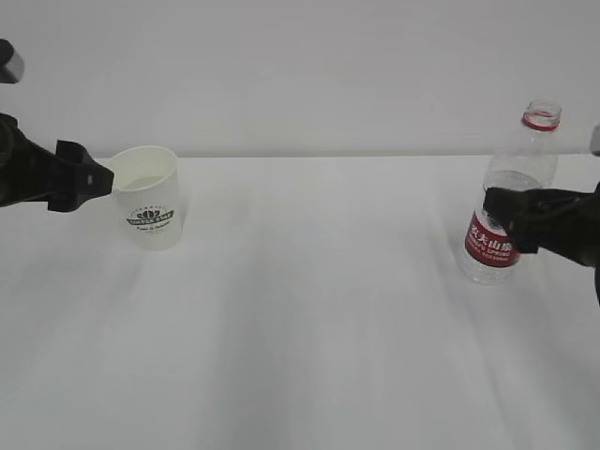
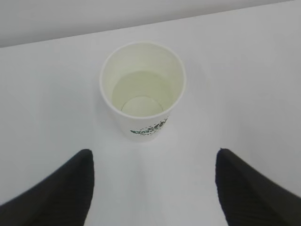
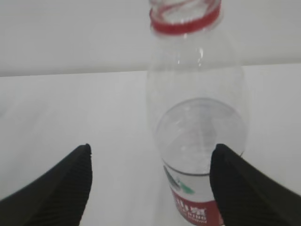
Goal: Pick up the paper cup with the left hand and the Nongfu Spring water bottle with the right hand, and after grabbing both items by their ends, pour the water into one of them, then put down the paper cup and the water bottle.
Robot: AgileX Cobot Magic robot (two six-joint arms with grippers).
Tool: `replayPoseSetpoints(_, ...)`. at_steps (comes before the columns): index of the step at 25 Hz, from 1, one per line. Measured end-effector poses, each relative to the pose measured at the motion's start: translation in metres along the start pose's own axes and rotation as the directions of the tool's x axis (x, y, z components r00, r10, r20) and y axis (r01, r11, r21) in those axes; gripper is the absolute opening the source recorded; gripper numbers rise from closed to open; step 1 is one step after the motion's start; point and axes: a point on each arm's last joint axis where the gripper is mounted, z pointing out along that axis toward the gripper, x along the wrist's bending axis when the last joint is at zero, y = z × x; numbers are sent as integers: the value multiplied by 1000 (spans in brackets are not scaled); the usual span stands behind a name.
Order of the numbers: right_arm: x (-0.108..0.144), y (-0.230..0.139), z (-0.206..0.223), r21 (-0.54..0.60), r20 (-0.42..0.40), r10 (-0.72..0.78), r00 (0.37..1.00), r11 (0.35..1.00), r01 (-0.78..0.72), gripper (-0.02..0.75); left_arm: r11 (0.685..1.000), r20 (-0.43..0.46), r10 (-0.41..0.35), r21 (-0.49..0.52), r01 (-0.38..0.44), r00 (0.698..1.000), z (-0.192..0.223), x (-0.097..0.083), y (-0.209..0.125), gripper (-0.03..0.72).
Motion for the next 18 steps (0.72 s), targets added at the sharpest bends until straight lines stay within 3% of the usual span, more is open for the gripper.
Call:
replayPoseSetpoints(7, 2, 43, -10, -30, 52, -36, 998, 999, 37, 589, 998, 4, 0, -56, 1, 1000, -23, -1, 9, 585)
replayPoseSetpoints(18, 7, 79, -51, -60, 123, -59, 991, 996, 67, 588, 1000, -11, -4, 20, 4, 1000, -59, 0, 16, 580)
